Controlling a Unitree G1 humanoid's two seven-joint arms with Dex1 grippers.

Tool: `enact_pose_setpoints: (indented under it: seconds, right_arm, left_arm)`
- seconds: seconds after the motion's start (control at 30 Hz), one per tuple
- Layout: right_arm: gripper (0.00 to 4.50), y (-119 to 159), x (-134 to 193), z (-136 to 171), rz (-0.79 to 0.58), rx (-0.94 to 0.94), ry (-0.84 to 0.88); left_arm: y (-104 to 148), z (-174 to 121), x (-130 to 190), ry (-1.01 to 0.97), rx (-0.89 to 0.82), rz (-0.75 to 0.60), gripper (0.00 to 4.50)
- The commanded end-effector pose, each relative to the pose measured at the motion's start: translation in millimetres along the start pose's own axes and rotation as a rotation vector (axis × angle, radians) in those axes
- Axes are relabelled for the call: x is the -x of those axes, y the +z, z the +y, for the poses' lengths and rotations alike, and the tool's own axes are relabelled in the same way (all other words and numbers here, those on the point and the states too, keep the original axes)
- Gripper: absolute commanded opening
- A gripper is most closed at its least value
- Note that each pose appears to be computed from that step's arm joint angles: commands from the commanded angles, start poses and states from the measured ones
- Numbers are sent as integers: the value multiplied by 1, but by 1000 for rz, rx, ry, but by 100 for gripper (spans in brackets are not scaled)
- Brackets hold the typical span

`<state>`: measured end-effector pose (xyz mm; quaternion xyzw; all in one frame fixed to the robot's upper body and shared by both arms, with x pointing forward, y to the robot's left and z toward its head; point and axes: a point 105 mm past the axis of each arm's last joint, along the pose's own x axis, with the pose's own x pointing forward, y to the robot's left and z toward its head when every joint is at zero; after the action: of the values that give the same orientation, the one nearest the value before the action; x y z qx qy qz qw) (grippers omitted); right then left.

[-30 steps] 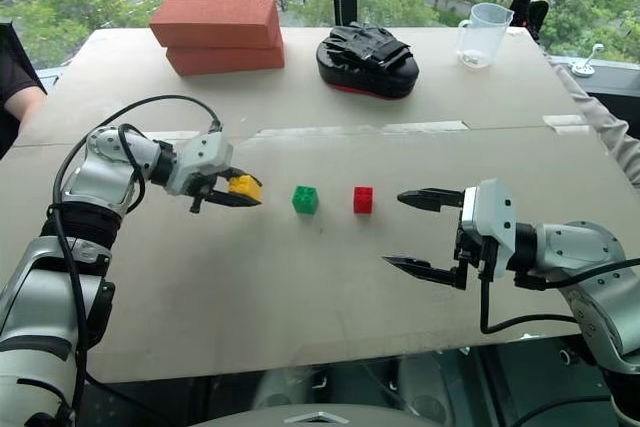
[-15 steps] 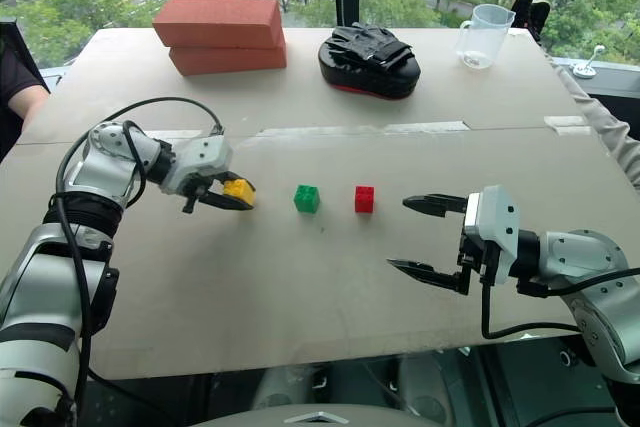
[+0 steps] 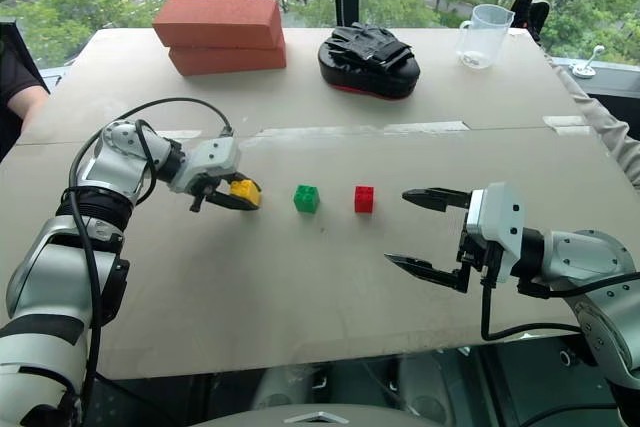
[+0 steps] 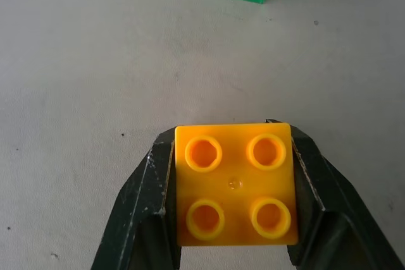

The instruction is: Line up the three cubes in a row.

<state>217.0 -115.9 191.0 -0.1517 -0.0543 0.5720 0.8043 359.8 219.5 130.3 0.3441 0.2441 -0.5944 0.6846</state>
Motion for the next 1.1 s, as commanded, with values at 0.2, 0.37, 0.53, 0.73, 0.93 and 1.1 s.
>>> enact_pose_setpoints:
  seconds: [0.2, 0.37, 0.53, 0.73, 0.93, 1.1]
  right_arm:
    - [420, 11, 2, 0, -10, 42, -10]
    - [420, 10, 3, 0, -8, 38, -8]
    - [420, 6, 5, -1, 1, 23, -10]
    - [420, -8, 16, -3, 37, -30, -55]
    - [420, -48, 58, -14, 171, -116, -221]
    - [420, -69, 90, -10, 244, -164, -303]
  left_arm:
    - [9, 7, 9, 23, -44, 7, 235]
    - [11, 5, 12, 33, -61, -13, 438]
    - [18, -4, 37, 117, -22, -143, 438]
    - [22, -37, 67, 266, 118, -287, 438]
    - [5, -102, 84, 559, 405, -475, 438]
    - [-31, -157, 71, 711, 605, -409, 438]
